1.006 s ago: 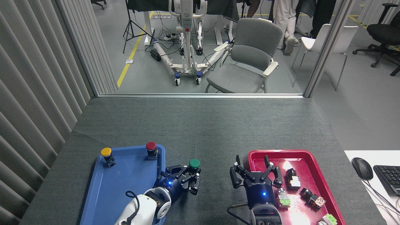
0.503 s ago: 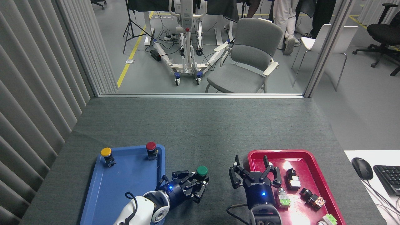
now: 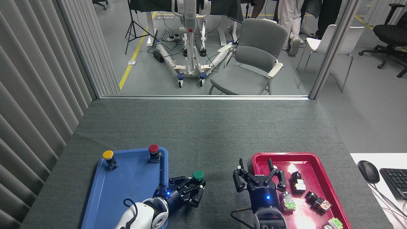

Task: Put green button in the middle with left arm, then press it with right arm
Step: 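Set the green button down on the table between the trays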

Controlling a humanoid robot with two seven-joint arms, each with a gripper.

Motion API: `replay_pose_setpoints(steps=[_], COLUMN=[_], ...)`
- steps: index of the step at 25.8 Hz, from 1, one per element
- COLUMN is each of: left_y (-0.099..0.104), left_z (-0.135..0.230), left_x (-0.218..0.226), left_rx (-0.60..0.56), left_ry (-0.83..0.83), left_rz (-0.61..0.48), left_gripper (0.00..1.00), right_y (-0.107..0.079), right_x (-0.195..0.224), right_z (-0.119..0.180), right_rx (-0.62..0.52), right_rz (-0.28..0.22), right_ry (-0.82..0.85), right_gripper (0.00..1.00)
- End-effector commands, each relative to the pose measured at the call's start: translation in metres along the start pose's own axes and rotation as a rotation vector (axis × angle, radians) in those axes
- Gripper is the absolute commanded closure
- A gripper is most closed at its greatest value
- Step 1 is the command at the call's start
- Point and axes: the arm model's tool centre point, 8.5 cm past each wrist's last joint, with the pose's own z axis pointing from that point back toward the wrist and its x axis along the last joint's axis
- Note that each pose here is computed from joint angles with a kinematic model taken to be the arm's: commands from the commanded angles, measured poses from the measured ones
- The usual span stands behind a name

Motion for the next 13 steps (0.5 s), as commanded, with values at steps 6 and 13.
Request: replay_pose_setpoints(steps=[6,13], left_y=[0.005,0.011], left_z=[-0.004,-0.002], left_x=[0.005,0.007], left_rx=[0.015,0.035], left_ry=[-0.009,-0.047], left_rz=[0.027,0.021], left_gripper=[0.01,0.01], right_y=[0.0,0.0], right_x=[0.0,0.0], right_z=[0.0,0.0], right_rx=[0.0,-0.001], right_rz=[-0.001,-0.001], right_ry=[0.001,0.001], right_gripper=[0.0,0.0])
